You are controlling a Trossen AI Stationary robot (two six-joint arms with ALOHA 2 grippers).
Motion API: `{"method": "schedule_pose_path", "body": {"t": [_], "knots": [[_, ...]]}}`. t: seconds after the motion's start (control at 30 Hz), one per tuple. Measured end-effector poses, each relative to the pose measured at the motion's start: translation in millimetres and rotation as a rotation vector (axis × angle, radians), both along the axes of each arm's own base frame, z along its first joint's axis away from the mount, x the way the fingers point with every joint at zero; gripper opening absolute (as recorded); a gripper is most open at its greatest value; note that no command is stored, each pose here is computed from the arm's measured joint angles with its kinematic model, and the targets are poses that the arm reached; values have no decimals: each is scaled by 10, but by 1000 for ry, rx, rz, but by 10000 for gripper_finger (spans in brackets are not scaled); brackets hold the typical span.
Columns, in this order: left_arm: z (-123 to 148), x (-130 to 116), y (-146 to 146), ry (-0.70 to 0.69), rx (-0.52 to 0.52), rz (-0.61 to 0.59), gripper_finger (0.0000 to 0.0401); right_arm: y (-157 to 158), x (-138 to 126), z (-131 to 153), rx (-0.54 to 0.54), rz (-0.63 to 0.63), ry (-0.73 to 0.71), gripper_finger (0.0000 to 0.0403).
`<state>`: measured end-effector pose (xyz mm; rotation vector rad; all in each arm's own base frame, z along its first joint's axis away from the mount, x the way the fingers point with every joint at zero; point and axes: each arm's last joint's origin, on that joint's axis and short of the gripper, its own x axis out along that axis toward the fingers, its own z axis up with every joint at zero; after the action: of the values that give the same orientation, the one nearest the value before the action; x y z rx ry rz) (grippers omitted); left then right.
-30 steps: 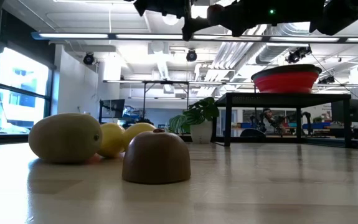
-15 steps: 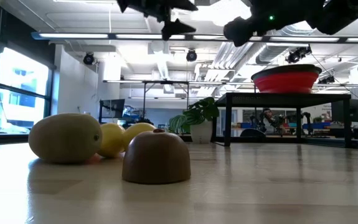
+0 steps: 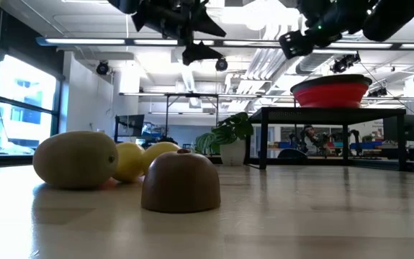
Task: Pick & Place Fruit
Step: Put the red pomegranate into the red strainer bowl
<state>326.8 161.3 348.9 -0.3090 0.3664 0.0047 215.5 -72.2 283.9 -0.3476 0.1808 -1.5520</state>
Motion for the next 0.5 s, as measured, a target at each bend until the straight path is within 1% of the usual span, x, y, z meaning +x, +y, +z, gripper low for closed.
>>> {"method": "schedule_pose_path", "body": {"t": [0.13, 0.2, 0.33, 0.5], "knots": [[-2, -3, 6, 3, 2, 6, 315, -89, -61, -15, 47, -143, -35, 221], [-2, -3, 5, 2, 2, 5, 315, -113, -81, -18, 62, -188, -40, 221], [-2, -1, 1, 3, 3, 3, 315, -123, -93, -23, 74, -220, -44, 221], [-3, -2, 3, 4, 4, 6, 315, -122, -95, -24, 78, -228, -48, 221]]}}
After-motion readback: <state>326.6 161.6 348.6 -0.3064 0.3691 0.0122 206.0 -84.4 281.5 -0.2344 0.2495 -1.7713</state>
